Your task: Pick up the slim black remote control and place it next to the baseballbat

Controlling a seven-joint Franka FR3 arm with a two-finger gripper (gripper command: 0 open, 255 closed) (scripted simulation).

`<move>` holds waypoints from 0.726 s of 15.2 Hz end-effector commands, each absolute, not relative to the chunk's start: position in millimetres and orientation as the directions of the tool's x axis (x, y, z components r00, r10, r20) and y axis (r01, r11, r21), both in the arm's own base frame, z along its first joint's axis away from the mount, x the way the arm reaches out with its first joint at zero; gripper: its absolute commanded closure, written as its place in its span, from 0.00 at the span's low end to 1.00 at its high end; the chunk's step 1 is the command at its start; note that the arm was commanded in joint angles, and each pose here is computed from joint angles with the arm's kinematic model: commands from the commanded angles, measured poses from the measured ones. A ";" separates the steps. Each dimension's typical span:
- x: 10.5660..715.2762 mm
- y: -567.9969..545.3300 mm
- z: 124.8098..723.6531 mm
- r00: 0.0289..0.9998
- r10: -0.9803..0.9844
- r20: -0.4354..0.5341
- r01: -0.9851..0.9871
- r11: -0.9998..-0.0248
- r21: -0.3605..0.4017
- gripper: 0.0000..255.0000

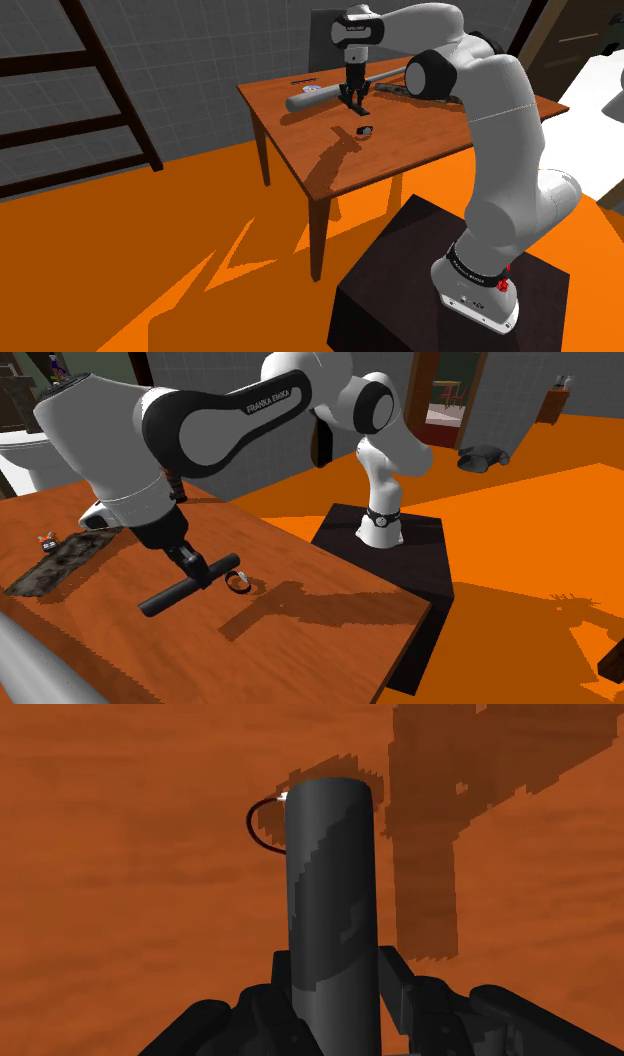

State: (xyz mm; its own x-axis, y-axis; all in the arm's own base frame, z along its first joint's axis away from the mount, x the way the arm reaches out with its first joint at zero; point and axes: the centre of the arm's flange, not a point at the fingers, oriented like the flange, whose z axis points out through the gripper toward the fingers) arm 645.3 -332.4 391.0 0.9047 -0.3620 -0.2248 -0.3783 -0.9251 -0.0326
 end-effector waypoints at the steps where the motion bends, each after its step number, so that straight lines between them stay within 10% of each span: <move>1: 645.3 -332.4 380.8 0.905 -0.362 -0.224 -0.378 -0.925 -0.033 1.00; 11: 645.3 -332.4 328.0 0.905 -0.362 -0.224 -0.378 -0.925 -0.033 1.00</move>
